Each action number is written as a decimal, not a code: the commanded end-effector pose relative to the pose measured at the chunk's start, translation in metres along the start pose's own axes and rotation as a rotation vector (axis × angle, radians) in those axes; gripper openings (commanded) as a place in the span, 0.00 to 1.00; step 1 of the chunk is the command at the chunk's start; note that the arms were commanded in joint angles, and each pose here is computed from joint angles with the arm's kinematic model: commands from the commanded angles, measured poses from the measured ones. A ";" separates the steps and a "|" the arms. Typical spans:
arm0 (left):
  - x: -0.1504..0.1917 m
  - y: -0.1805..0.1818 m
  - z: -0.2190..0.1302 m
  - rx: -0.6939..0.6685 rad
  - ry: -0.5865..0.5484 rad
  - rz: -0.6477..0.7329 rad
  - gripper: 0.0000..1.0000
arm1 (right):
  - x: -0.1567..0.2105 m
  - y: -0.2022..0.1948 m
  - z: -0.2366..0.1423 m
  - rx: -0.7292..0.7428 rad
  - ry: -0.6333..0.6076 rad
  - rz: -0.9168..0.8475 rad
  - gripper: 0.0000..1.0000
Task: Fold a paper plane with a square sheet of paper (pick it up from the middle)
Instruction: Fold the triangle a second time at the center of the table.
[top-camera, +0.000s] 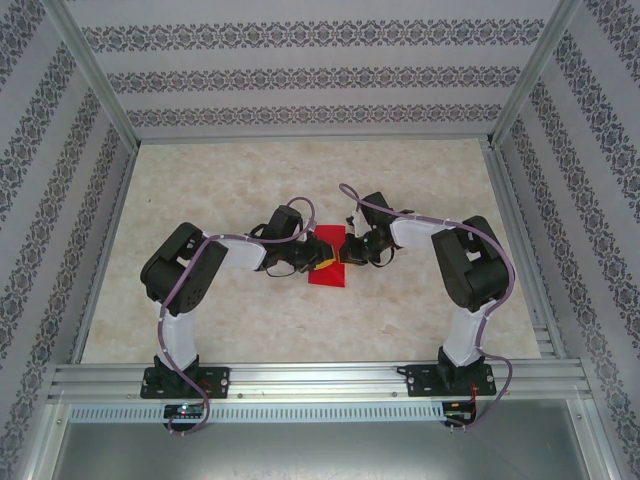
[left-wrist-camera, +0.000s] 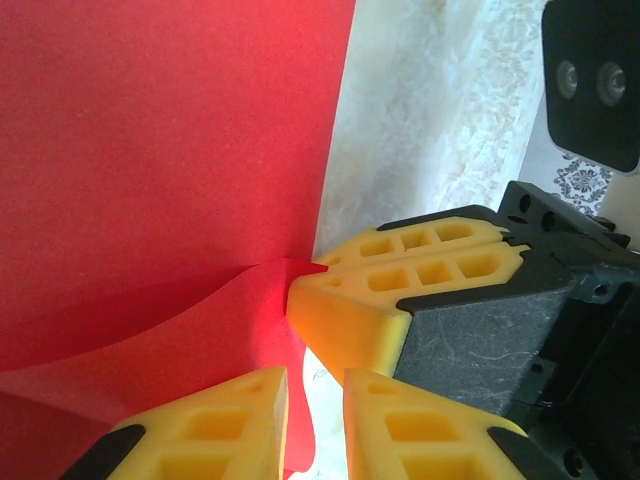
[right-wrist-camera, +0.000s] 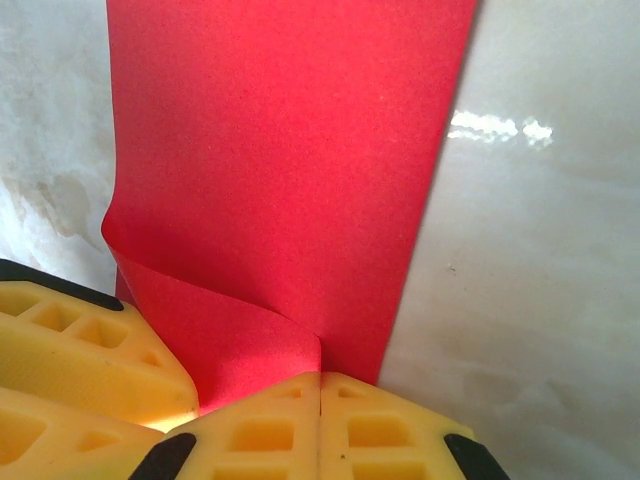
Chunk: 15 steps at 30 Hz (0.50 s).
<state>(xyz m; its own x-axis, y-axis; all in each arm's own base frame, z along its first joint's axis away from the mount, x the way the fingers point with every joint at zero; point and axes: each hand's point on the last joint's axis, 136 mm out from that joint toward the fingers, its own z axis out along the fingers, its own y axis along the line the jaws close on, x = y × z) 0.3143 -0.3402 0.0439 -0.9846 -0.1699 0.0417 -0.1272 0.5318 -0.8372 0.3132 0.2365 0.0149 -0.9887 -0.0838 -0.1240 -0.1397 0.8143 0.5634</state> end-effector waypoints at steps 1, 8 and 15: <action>0.007 0.008 0.007 -0.037 0.017 0.023 0.23 | 0.003 0.000 -0.001 0.020 -0.001 -0.011 0.05; 0.006 0.014 0.008 -0.064 0.017 0.020 0.23 | 0.003 -0.003 0.000 0.031 0.004 -0.004 0.05; 0.006 0.012 0.009 -0.052 0.020 0.022 0.23 | 0.001 -0.007 0.001 0.052 0.001 -0.004 0.05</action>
<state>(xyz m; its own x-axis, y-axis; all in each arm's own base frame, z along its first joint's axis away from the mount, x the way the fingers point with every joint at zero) 0.3113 -0.3355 0.0361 -0.9848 -0.1685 0.0422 -0.1314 0.5638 -0.8154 0.3127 0.2350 0.0137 -0.9893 -0.0825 -0.1204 -0.1360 0.8198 0.5563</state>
